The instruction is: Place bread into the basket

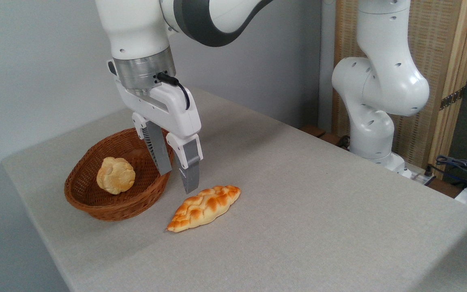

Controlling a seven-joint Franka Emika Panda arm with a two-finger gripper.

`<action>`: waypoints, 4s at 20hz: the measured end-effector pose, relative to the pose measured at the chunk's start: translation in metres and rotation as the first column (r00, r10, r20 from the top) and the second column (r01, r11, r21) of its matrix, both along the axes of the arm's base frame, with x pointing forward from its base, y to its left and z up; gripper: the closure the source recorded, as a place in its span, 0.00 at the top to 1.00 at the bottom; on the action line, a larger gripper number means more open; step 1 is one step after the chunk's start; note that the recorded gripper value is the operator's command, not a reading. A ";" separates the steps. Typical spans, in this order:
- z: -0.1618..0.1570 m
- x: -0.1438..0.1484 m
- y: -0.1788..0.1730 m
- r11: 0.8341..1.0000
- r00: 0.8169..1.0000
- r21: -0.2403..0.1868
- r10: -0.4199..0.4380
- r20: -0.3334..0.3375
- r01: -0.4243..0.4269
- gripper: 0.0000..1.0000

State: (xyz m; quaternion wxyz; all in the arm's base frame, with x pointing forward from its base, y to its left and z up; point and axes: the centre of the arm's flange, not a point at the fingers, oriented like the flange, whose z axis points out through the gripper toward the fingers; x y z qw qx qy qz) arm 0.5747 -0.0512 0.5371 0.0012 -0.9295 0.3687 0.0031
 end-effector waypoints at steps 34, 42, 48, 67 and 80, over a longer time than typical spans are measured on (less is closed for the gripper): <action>0.008 0.000 -0.003 1.000 1.000 -0.001 -0.005 0.012 0.005 1.00; 0.008 0.001 0.000 1.000 1.000 -0.001 0.000 0.012 0.000 1.00; 0.006 0.001 0.000 1.000 1.000 -0.001 0.000 0.010 0.000 1.00; -0.075 -0.055 0.001 0.998 0.998 0.002 -0.057 0.034 0.057 1.00; -0.099 -0.070 0.005 0.996 0.996 -0.087 -0.016 0.083 0.023 1.00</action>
